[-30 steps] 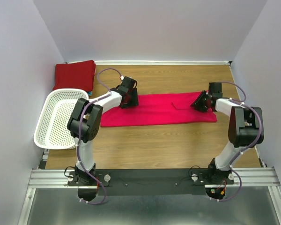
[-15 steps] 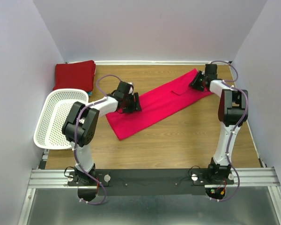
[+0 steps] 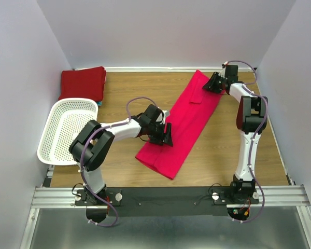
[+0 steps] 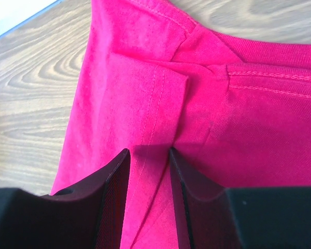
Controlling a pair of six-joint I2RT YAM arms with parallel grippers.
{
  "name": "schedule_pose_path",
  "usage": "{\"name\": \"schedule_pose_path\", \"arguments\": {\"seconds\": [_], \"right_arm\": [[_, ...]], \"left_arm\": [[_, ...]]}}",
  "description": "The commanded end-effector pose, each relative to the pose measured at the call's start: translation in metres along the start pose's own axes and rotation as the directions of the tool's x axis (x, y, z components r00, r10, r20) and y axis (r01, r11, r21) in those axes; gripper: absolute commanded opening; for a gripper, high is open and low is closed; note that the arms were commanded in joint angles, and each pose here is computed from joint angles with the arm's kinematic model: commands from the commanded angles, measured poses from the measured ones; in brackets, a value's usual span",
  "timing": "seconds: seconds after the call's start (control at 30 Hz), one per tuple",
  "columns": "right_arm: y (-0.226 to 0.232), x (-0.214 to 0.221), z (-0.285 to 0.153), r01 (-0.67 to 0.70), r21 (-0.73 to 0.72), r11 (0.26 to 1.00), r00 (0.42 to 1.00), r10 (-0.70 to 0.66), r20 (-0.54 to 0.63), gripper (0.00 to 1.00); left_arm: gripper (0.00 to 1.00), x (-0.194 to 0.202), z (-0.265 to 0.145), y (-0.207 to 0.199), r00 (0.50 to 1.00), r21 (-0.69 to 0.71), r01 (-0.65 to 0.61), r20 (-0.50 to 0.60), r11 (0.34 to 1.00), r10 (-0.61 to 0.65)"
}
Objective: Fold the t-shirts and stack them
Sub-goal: Fold the tshirt
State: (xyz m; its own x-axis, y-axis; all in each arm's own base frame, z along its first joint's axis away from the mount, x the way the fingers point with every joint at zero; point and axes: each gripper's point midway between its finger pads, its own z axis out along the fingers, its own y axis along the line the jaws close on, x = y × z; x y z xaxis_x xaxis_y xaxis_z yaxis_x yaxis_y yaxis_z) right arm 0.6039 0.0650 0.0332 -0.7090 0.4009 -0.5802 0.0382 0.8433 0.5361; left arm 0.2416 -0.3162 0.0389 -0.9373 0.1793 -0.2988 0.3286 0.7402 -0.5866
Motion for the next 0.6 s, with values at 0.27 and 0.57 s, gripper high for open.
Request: {"name": "schedule_pose_path", "arguments": {"seconds": [0.27,0.57], "right_arm": [[0.028,0.048,0.033,0.005,-0.083,0.997,0.99,-0.017,-0.141,0.45],[0.058,0.038,0.066,0.019,-0.193,0.981,0.992,-0.044,-0.122,0.46]], "left_arm": [[0.75,0.037,-0.009,-0.011,0.989,0.037,-0.052,-0.139,0.998,0.056],[0.75,0.04,0.003,-0.01,0.986,0.062,-0.015,-0.166,0.998,0.026]]}}
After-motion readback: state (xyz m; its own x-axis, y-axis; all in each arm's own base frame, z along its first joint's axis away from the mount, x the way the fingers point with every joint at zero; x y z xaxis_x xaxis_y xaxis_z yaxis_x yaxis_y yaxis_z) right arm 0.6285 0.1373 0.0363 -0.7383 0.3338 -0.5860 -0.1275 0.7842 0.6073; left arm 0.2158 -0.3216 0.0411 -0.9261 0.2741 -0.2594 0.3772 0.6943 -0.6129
